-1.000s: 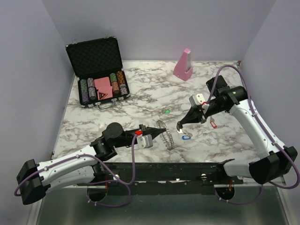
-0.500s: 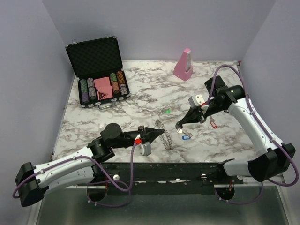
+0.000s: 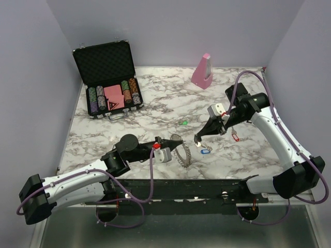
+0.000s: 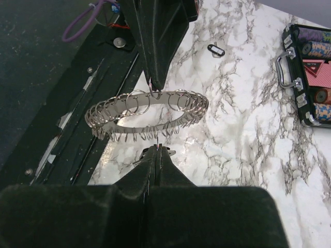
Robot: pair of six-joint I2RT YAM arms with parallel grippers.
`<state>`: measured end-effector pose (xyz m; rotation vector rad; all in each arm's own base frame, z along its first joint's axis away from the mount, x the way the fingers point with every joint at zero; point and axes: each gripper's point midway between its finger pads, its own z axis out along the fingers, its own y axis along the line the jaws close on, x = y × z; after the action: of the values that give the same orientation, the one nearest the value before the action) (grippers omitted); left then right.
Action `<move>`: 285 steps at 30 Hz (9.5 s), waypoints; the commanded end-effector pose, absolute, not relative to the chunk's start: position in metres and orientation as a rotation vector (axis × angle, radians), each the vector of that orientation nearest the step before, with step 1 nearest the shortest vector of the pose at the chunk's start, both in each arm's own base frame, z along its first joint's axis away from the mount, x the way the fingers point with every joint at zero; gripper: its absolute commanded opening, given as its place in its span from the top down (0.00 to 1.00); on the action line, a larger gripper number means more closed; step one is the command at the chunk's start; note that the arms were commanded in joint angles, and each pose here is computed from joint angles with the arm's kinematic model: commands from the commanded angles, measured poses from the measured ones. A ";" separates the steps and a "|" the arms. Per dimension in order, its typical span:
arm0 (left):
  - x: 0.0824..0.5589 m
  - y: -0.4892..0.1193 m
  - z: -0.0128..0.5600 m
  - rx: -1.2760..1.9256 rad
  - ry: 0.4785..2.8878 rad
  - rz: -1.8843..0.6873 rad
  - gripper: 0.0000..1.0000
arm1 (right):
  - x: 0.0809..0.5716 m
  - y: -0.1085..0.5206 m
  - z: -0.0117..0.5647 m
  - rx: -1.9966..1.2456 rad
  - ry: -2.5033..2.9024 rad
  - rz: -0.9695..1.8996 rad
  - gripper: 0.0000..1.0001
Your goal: Put the keys on the keyring
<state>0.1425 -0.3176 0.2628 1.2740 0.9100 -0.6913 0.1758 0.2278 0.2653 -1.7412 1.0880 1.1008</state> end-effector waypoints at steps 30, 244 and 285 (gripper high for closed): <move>0.151 -0.325 0.316 0.753 1.154 -1.105 1.00 | 0.174 0.241 0.291 -1.686 1.244 1.133 1.00; 0.142 -0.364 0.308 0.904 0.979 -1.174 1.00 | 0.160 0.212 0.292 -1.560 1.279 1.191 0.99; 0.141 -0.349 0.290 1.091 0.873 -0.932 1.00 | 0.151 0.206 0.255 -1.743 1.165 1.084 0.99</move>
<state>0.1423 -0.3495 0.2687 1.1510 0.9103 -0.9082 0.1642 0.2123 0.2668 -1.7003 1.1362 1.0664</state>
